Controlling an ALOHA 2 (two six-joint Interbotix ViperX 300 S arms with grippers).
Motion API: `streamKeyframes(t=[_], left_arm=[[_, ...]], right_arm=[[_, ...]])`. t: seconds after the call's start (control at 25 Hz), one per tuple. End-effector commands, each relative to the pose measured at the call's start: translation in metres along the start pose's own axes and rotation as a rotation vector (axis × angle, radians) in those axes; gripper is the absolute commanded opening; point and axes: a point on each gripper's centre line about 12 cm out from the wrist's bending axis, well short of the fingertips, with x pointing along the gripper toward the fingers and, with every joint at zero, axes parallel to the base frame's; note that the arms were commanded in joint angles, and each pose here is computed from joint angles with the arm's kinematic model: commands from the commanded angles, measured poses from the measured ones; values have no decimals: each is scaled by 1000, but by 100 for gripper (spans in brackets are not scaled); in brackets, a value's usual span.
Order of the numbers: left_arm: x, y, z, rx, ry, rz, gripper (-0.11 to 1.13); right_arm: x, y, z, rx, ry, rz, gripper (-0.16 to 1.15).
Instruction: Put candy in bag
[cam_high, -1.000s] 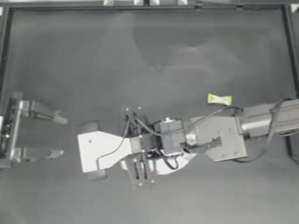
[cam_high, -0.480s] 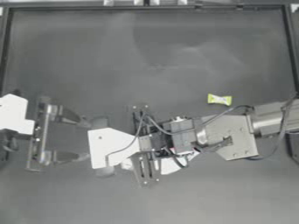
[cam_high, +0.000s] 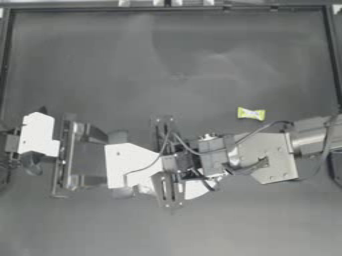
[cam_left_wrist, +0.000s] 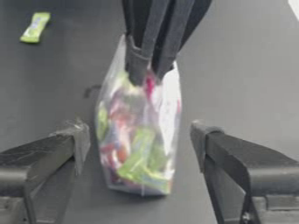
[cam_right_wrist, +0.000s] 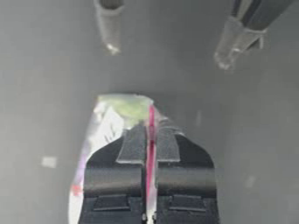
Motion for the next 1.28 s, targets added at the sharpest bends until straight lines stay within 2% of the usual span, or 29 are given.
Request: streamKeyframes(t=[0.04,0.4,0.84,1.28], left_arm=[[5,-4,13,3,-38,-10,99],[22,-5,11,8,-7,-9,98],[34,-5,14,9,-9,-7,90],[39,-5,14,10,-3,-8,88]], right_arm=[[-22,-7,7,17,-64,-2,10],[-20,-11,5,46,-80,-7,10],[-19,-11,3,46,-83,-5,10],[-19,-11,5,44,-95,-5,10]])
